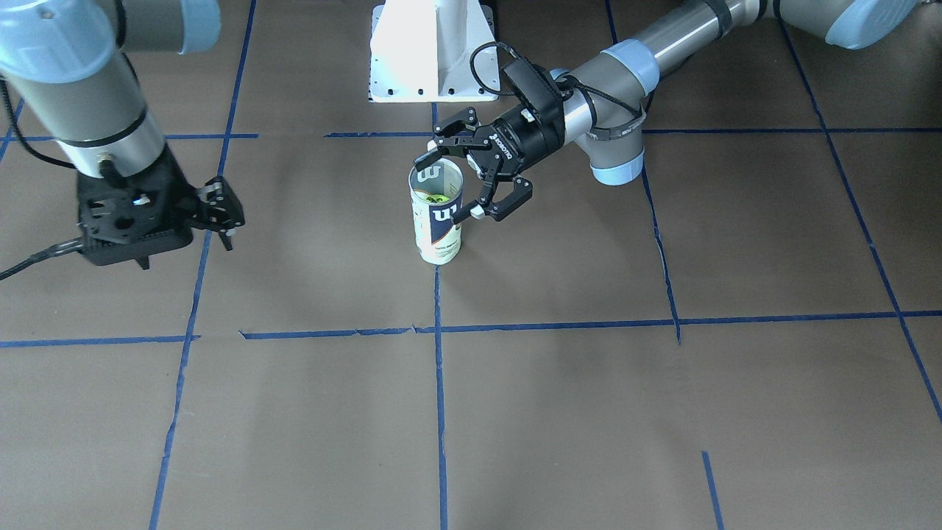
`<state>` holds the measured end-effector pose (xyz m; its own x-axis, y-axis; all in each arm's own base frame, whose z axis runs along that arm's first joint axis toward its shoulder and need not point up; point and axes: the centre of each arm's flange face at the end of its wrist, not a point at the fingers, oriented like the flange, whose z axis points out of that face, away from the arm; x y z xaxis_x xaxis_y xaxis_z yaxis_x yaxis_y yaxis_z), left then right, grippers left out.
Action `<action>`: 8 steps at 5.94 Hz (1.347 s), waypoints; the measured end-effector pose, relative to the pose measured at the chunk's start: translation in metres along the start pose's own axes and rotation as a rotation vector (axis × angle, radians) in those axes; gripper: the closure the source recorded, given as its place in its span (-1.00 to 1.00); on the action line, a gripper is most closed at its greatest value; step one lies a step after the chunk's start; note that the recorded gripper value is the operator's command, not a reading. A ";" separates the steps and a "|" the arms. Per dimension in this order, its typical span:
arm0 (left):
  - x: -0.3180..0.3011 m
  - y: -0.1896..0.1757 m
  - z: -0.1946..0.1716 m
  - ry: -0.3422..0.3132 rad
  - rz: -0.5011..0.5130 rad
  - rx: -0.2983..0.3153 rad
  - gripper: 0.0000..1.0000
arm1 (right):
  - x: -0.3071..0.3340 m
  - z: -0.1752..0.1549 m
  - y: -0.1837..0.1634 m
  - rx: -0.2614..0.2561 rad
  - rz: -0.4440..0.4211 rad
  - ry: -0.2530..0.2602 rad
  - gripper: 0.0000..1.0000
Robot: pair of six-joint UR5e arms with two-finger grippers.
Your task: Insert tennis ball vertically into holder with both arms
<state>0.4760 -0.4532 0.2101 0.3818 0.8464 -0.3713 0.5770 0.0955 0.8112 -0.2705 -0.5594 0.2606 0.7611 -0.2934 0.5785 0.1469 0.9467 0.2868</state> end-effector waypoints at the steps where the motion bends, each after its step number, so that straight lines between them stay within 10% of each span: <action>1: -0.030 -0.006 0.004 -0.069 0.028 -0.065 -0.95 | 0.037 0.002 0.002 -0.010 -0.019 0.012 -0.98; 8: -0.244 -0.032 -0.032 -0.469 -0.040 -0.864 -1.00 | 0.281 -0.002 0.091 -0.056 -0.102 -0.035 -0.98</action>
<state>0.3412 -0.6465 0.2890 0.7293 0.5582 -0.3956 -0.0597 0.6279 0.7760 -0.0423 -0.5557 0.4474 0.7184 -0.3917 0.5748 0.2582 0.9175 0.3025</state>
